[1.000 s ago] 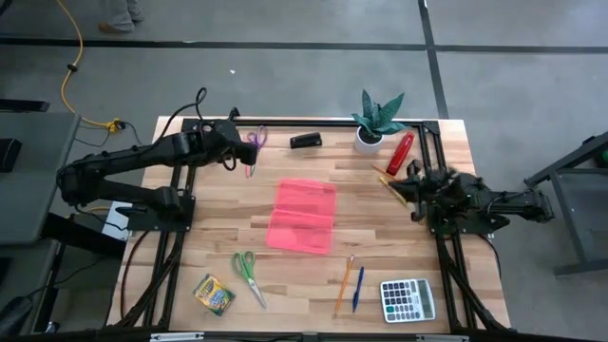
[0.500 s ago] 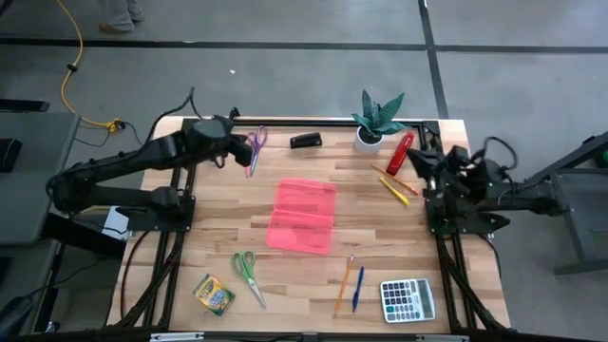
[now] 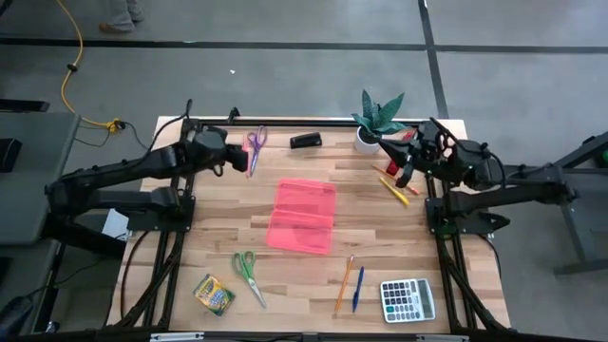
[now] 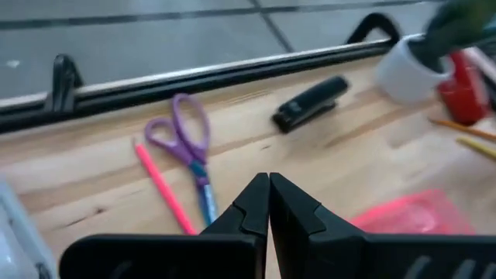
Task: Pick & place school supplies into a supply box
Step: Put the pink pencil into the pink supply box
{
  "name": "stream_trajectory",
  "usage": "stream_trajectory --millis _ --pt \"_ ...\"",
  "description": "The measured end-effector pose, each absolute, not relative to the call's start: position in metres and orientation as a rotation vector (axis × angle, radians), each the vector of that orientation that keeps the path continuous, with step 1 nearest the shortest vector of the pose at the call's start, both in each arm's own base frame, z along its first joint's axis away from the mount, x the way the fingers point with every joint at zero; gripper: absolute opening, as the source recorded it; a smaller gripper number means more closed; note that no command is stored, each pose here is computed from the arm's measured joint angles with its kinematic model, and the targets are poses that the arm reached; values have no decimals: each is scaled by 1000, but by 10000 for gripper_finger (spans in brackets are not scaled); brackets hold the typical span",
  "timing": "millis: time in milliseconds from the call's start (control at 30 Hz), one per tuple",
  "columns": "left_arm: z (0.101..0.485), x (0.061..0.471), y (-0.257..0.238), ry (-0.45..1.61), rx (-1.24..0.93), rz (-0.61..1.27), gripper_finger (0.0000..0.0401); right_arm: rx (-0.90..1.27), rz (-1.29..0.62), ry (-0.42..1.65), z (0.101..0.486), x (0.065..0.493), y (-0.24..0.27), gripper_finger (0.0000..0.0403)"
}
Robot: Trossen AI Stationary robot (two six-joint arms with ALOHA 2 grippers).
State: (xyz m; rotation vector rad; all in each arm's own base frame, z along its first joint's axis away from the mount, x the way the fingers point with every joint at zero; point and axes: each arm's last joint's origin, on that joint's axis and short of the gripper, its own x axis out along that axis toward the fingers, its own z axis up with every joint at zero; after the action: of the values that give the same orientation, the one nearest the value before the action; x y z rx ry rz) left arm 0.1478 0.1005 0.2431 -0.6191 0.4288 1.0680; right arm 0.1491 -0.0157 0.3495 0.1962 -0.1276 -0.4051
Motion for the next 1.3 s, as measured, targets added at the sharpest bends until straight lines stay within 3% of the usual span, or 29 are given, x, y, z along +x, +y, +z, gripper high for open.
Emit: stream_trajectory --millis 200,500,633,767,1033,1300 --pt "211 163 120 585 -677 1159 30 198 -391 -120 352 149 -15 0" --pt "169 177 155 652 -848 1345 160 212 -391 -117 352 150 -15 0" --pt "161 186 178 686 -897 1386 189 209 -392 -103 350 150 -15 0" --pt "151 196 195 743 -923 1417 187 205 -395 -81 348 150 -15 0" --pt "131 204 204 760 -1041 1494 143 206 -395 -75 348 150 -15 0" --pt "137 199 202 765 -977 1533 110 209 -395 -75 348 150 -15 0"
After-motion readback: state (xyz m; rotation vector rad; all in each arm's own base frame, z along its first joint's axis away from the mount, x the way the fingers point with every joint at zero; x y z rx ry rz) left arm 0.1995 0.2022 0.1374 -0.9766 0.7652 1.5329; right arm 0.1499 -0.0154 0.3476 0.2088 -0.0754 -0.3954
